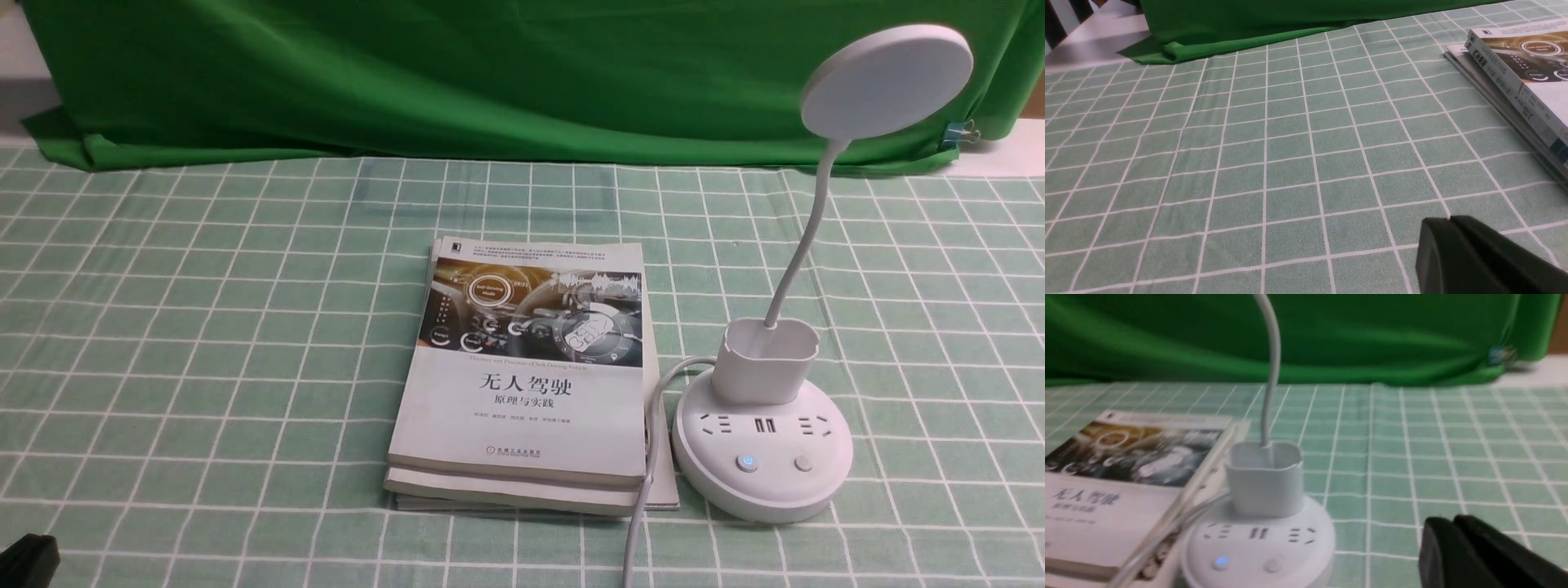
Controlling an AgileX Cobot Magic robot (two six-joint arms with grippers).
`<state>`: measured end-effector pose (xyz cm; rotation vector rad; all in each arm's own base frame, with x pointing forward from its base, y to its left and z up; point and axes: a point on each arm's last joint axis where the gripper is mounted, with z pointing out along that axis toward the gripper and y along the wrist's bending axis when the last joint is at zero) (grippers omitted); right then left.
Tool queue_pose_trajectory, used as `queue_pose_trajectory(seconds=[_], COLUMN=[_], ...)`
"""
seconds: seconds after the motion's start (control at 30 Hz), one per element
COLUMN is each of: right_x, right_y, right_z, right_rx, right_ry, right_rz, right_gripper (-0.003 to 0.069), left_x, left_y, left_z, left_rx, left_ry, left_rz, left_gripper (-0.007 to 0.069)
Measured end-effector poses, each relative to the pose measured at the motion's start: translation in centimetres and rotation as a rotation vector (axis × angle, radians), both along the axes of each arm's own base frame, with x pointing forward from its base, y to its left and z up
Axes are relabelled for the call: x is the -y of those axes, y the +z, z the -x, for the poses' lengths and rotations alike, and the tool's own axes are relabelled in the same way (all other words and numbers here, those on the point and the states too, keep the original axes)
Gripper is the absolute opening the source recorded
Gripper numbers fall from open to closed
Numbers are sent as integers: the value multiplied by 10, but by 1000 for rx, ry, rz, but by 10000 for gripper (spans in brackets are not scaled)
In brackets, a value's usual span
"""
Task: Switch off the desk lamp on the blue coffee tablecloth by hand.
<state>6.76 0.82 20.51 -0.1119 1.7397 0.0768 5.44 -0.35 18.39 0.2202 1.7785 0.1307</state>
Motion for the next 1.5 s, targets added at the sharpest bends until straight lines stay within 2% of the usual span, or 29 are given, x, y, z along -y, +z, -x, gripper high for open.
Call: queue_pose_trajectory(seconds=[0.1, 0.3, 0.6, 0.9, 1.5], right_x=[1, 2, 2, 2, 2], right_y=[-10, -7, -17, -17, -17], right_z=[5, 11, 12, 12, 12], right_rx=[36, 106, 7, 5, 5], right_ry=[-12, -12, -3, -3, -3], right_rz=[12, 31, 39, 39, 38], right_gripper=[35, 36, 43, 48, 107], left_x=[0, 0, 0, 0, 0], left_y=[0, 0, 0, 0, 0], left_z=[0, 0, 0, 0, 0], left_rx=[0, 0, 0, 0, 0], left_ry=[0, 0, 0, 0, 0], left_rz=[0, 0, 0, 0, 0], left_gripper=[0, 0, 0, 0, 0])
